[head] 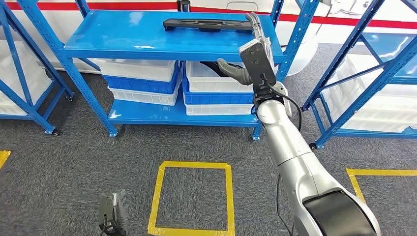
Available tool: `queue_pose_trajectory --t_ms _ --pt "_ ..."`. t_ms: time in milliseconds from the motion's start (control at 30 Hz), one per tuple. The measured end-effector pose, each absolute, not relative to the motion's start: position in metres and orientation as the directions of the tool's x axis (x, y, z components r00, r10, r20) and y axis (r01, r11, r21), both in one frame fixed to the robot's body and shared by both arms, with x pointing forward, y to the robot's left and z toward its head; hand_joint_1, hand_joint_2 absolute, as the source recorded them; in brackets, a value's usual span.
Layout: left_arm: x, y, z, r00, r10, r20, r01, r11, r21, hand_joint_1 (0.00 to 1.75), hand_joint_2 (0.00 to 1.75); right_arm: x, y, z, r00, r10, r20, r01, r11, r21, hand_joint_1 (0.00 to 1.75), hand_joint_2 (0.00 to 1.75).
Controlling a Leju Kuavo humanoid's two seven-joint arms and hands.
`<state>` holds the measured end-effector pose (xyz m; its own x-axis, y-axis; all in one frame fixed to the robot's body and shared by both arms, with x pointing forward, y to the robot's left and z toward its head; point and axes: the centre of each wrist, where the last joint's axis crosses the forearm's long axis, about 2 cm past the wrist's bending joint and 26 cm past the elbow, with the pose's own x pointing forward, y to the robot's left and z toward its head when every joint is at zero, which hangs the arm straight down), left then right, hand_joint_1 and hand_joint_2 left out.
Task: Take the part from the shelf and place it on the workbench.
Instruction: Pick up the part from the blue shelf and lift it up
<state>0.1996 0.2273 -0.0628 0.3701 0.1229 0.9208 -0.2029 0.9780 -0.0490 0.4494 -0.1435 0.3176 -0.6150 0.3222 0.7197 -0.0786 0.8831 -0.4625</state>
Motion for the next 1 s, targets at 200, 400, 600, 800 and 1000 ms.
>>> queue_pose_trajectory --t_ms 200,400,600,800,1000 --pt "0.200 0.227 -0.063 0.370 0.126 0.920 -0.203 0.978 -0.052 0.00 0.00 0.447 -0.144 0.306 -0.596 0.330 0.732 -0.087 0.880 -0.468 0.00 1.75" --pt "0.201 0.223 -0.062 0.371 0.134 0.919 -0.203 0.977 -0.061 0.00 0.00 0.447 -0.144 0.307 -0.598 0.330 0.730 -0.086 0.879 -0.468 0.00 1.75" --pt "0.201 0.224 -0.062 0.370 0.132 0.919 -0.205 0.977 -0.058 0.00 0.00 0.445 -0.139 0.309 -0.608 0.329 0.722 -0.088 0.877 -0.473 0.00 1.75" --pt "0.200 0.227 -0.063 0.378 0.127 0.917 -0.204 0.978 -0.051 0.00 0.00 0.444 -0.139 0.303 -0.599 0.336 0.727 -0.091 0.873 -0.479 0.00 1.75" --pt "0.203 0.225 -0.061 0.378 0.126 0.917 -0.199 0.979 -0.053 0.00 0.00 0.444 -0.141 0.301 -0.599 0.341 0.725 -0.088 0.872 -0.482 0.00 1.75"
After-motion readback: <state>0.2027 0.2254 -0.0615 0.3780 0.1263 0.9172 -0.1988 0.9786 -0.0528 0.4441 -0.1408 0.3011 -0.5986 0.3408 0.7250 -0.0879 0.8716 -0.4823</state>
